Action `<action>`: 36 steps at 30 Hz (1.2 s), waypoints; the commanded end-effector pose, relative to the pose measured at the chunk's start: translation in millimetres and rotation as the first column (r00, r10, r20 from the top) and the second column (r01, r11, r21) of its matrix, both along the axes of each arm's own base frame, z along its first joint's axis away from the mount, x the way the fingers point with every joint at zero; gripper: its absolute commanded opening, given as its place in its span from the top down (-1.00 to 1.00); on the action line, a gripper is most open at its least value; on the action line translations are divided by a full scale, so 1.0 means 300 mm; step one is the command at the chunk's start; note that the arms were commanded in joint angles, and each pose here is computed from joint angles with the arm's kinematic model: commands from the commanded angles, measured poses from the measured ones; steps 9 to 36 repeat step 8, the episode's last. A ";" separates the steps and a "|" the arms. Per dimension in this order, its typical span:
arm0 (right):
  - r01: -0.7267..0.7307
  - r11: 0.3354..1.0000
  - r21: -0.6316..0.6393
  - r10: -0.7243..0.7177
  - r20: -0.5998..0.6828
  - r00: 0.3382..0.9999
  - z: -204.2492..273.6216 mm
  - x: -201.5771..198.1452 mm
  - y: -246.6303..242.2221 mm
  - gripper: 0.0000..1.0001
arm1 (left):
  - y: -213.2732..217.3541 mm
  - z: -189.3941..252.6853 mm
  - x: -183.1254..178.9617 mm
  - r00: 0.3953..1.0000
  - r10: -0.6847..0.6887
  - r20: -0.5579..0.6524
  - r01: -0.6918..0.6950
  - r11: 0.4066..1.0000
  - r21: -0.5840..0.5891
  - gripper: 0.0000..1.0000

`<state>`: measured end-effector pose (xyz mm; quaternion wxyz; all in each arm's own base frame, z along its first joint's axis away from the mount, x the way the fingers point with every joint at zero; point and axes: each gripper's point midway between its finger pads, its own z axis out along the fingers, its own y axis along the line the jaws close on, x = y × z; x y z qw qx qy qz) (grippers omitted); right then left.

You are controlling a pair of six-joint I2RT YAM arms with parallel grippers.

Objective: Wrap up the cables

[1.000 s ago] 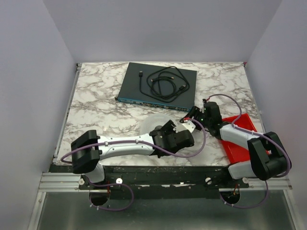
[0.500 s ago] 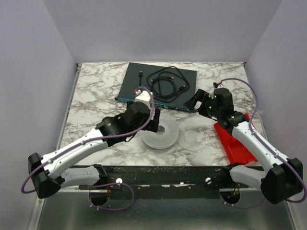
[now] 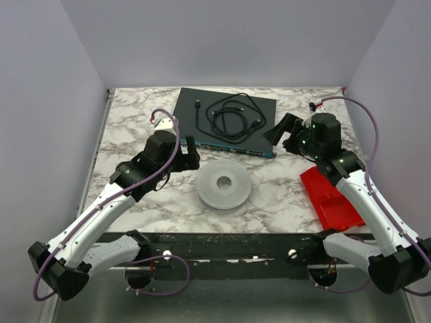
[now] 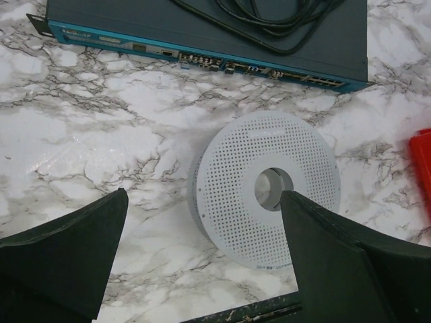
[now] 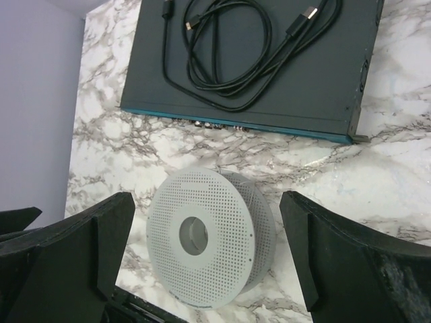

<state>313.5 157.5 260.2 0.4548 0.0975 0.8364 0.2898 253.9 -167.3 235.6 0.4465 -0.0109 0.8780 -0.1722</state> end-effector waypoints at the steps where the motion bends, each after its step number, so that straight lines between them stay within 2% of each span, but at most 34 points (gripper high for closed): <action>1: 0.017 0.997 -0.071 -0.019 -0.022 1.000 -0.016 0.008 -0.023 -1.00 | -0.021 0.012 -0.008 1.000 -0.020 -0.020 0.019 0.998 -0.064 -0.97; 8: 0.021 0.998 -0.066 -0.022 -0.017 1.000 -0.047 0.008 -0.023 -1.00 | -0.013 0.029 -0.013 0.999 -0.024 0.032 0.027 0.995 -0.097 -0.98; 36: 0.021 0.998 -0.066 -0.022 -0.017 1.000 -0.047 0.008 -0.023 -1.00 | -0.013 0.029 -0.013 0.999 -0.024 0.032 0.027 0.995 -0.097 -0.98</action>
